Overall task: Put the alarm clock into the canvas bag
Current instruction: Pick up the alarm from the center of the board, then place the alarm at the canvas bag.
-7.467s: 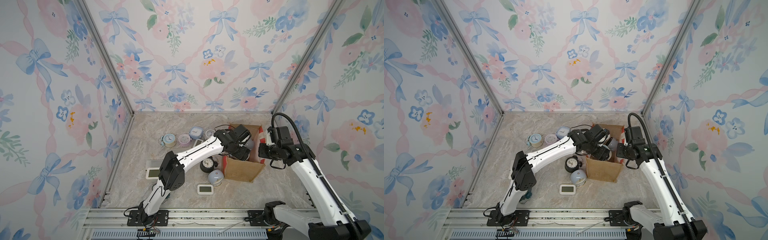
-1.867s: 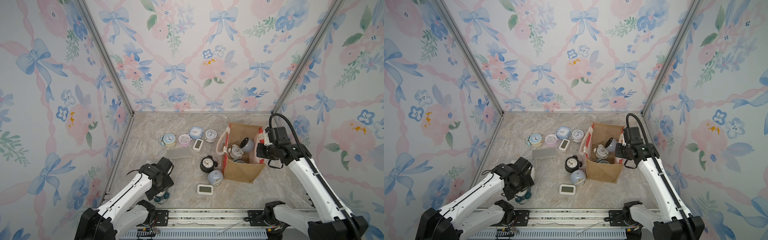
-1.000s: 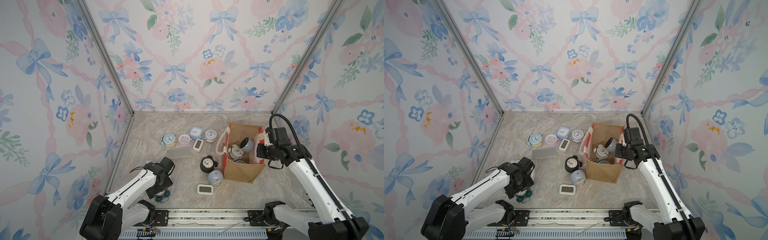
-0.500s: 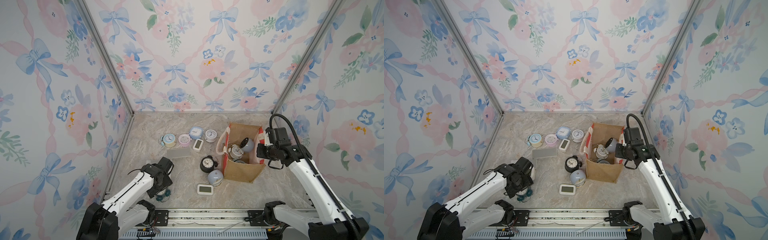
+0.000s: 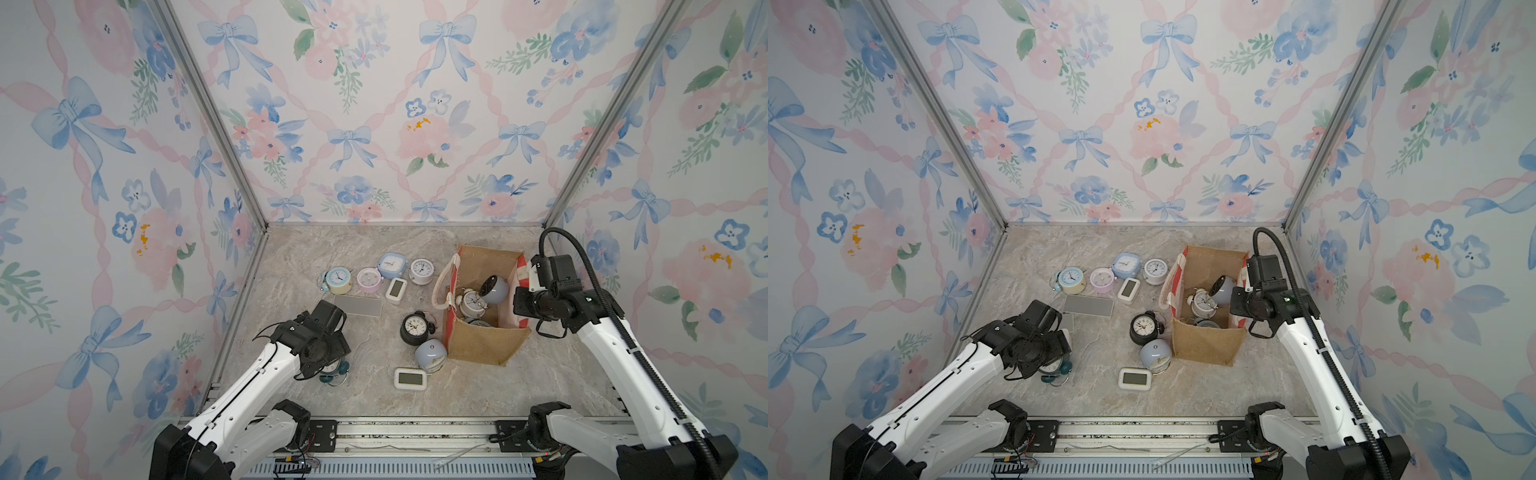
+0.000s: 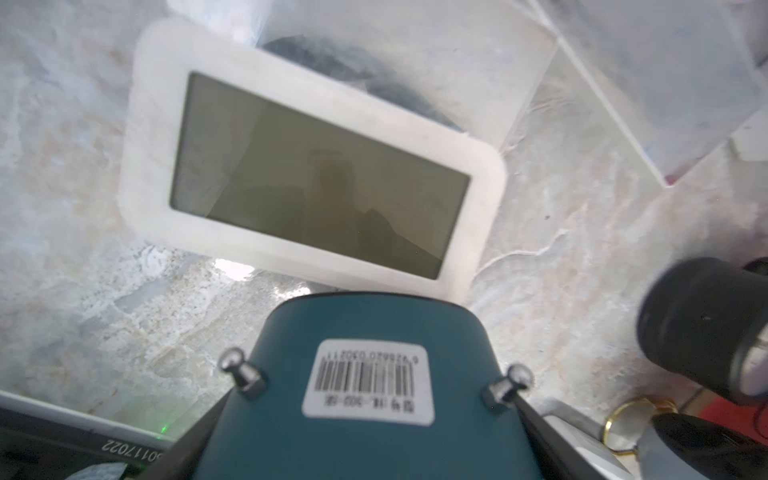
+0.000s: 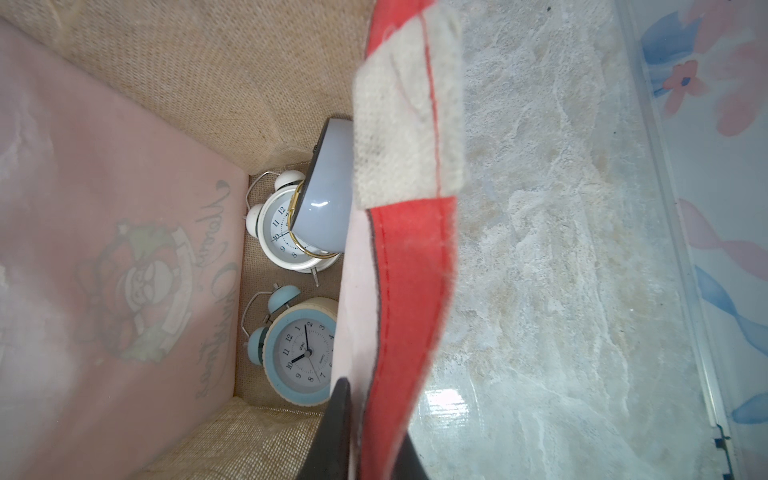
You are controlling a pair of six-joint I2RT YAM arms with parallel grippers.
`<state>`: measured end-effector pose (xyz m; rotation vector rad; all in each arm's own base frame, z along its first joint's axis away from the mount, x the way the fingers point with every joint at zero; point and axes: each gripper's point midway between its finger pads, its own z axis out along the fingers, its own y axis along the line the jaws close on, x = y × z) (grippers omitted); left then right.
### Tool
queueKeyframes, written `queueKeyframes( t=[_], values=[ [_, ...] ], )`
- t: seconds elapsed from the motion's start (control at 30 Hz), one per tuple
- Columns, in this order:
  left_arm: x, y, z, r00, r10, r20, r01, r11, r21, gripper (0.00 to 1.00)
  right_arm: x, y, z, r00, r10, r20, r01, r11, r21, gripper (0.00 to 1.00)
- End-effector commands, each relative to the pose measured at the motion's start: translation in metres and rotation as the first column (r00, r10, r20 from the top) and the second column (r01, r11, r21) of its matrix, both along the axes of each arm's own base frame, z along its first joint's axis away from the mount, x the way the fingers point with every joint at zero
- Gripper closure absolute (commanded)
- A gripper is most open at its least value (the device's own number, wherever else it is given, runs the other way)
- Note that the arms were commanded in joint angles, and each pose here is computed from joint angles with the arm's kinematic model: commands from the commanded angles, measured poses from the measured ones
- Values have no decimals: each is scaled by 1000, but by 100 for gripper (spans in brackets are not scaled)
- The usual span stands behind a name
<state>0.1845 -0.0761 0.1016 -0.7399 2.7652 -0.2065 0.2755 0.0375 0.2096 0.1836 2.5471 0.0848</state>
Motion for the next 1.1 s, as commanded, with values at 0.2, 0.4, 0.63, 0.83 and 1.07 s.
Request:
queueKeyframes(
  t=[0.2,0.4,0.63,0.83,1.07],
  values=[
    [56,-39,60,945,-241,220,256,966,-41,36,-2,5,0,1000,24,-15,-24,1000,8,87],
    [85,-66,89,878,-384,285,408,913,-26,38,-2,3,3,1000,21,-14,-21,1000,0,87],
    [120,-96,135,790,-486,374,496,865,75,39,-2,2,3,1000,16,-18,-16,1000,-6,87],
    [142,-152,171,699,-568,434,566,811,149,40,-3,-1,5,1000,9,-16,-9,1000,-16,87],
    [152,-245,205,556,-661,504,691,704,161,41,-5,0,6,1000,11,-21,-12,1000,-22,87]
  ],
)
